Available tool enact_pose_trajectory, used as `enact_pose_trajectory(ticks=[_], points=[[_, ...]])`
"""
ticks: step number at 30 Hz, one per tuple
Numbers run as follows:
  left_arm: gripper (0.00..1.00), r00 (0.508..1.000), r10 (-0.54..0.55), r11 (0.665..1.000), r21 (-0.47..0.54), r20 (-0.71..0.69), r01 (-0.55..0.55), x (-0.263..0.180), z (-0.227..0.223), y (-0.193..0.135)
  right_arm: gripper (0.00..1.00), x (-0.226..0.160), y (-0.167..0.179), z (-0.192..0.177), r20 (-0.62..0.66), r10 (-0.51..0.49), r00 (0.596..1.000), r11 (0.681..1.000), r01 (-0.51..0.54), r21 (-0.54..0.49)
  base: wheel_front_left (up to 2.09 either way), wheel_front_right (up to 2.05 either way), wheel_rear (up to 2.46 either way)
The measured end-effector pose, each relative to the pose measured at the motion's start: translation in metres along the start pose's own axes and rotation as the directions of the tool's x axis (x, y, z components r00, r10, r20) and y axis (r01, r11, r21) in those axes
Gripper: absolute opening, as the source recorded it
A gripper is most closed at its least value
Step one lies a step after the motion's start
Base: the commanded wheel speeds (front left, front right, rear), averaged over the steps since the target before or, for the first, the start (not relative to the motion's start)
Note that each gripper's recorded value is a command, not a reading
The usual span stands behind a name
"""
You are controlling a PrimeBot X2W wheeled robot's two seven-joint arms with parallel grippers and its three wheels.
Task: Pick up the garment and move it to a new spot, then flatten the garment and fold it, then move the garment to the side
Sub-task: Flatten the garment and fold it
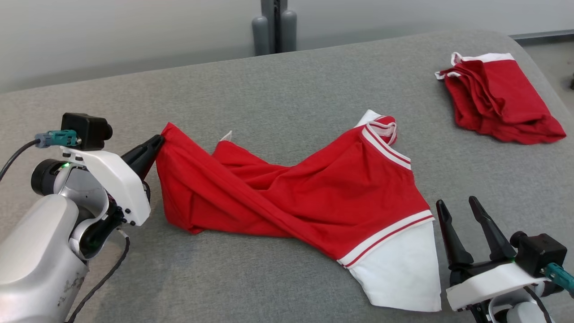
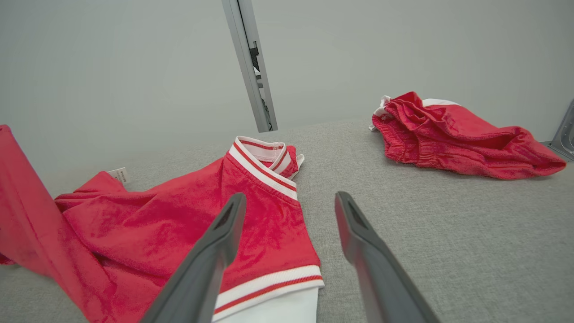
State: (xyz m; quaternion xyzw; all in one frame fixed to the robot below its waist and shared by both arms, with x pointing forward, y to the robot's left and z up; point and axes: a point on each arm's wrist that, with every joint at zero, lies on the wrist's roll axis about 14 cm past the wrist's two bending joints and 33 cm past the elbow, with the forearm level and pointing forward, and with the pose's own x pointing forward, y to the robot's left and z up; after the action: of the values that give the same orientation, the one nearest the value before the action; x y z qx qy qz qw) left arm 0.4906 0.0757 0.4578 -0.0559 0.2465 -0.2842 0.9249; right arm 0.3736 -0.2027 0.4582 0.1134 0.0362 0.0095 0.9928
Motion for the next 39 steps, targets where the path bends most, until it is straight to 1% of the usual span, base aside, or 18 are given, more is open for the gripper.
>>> enact_pose_trajectory(ticks=[3, 5, 8, 12, 16, 18, 20, 23, 25, 28, 29, 30, 32, 36, 39], points=[[0.0, 0.995, 0.008, 1.0, 0.007, 0.099, -0.009, -0.017, 0.016, 0.001, 1.0, 0.004, 0.008, 0.0, 0.002, 0.029, 1.0, 1.0, -0.029, -0.005, 0.0, 0.0, 0.0], [0.0, 0.988, 0.015, 1.0, -0.007, 0.155, -0.014, -0.03, 0.018, 0.0, 1.0, 0.006, 0.015, 0.001, 0.005, 0.051, 0.999, 0.999, -0.051, -0.004, 0.0, 0.0, 0.0], [0.0, 0.978, 0.044, 0.999, -0.037, 0.206, -0.037, -0.051, 0.007, -0.002, 1.0, 0.008, 0.022, -0.002, -0.003, 0.075, 0.997, 0.997, -0.075, -0.005, 0.0, 0.0, 0.0], [0.0, 0.961, 0.092, 0.99, -0.124, 0.261, -0.061, -0.075, -0.018, -0.013, 1.0, 0.012, 0.029, -0.004, -0.007, 0.099, 0.995, 0.995, -0.099, -0.007, 0.0, 0.0, 0.0], [0.0, 0.967, 0.139, 0.968, -0.237, 0.214, -0.087, -0.091, -0.066, -0.028, 1.0, 0.015, 0.035, -0.009, -0.023, 0.122, 0.992, 0.992, -0.123, -0.011, 0.0, 0.0, 0.0], [0.0, 0.971, 0.162, 0.955, -0.275, 0.178, -0.109, -0.098, -0.089, -0.033, 1.0, 0.018, 0.039, -0.011, -0.028, 0.136, 0.99, 0.991, -0.137, -0.014, 0.0, 0.0, 0.0], [0.0, 0.969, 0.195, 0.935, -0.325, 0.149, -0.139, -0.104, -0.108, -0.034, 1.0, 0.02, 0.041, -0.011, -0.029, 0.146, 0.989, 0.989, -0.146, -0.017, 0.0, 0.0, 0.0], [0.0, 0.965, 0.234, 0.909, -0.378, 0.115, -0.175, -0.11, -0.131, -0.034, 1.0, 0.02, 0.043, -0.01, -0.029, 0.155, 0.987, 0.988, -0.156, -0.023, 0.0, 0.0, 0.0], [0.0, 0.962, 0.255, 0.897, -0.395, 0.095, -0.199, -0.115, -0.144, -0.034, 1.0, 0.02, 0.043, -0.009, -0.027, 0.158, 0.987, 0.987, -0.159, -0.026, 0.0, 0.0, 0.0], [0.0, 0.941, 0.323, 0.874, -0.412, 0.102, -0.256, -0.125, -0.152, -0.023, 1.0, 0.016, 0.044, -0.01, -0.031, 0.163, 0.986, 0.986, -0.164, -0.03, 0.0, 0.0, 0.0], [0.45, 0.938, 0.329, 0.877, -0.403, 0.112, -0.26, -0.127, -0.151, -0.022, 1.0, 0.015, 0.044, -0.01, -0.032, 0.163, 0.986, 0.986, -0.164, -0.03, 0.0, 0.0, 0.0], [1.0, 0.933, 0.337, 0.878, -0.401, 0.13, -0.262, -0.128, -0.148, -0.02, 1.0, 0.015, 0.044, -0.009, -0.031, 0.164, 0.986, 0.986, -0.165, -0.031, 0.0, 0.0, 0.0], [1.0, 0.918, 0.361, 0.868, -0.419, 0.162, -0.268, -0.131, -0.141, -0.014, 1.0, 0.014, 0.044, -0.008, -0.028, 0.166, 0.986, 0.985, -0.167, -0.033, 0.0, 0.0, 0.0], [1.0, 0.888, 0.412, 0.866, -0.393, 0.207, -0.31, -0.141, -0.129, 0.002, 1.0, 0.011, 0.044, -0.007, -0.025, 0.167, 0.986, 0.985, -0.168, -0.036, 0.0, 0.0, 0.0], [1.0, 0.845, 0.443, 0.869, -0.374, 0.297, -0.324, -0.147, -0.1, 0.011, 1.0, 0.009, 0.042, -0.003, -0.014, 0.16, 0.987, 0.986, -0.161, -0.037, 0.0, 0.0, 0.0]])
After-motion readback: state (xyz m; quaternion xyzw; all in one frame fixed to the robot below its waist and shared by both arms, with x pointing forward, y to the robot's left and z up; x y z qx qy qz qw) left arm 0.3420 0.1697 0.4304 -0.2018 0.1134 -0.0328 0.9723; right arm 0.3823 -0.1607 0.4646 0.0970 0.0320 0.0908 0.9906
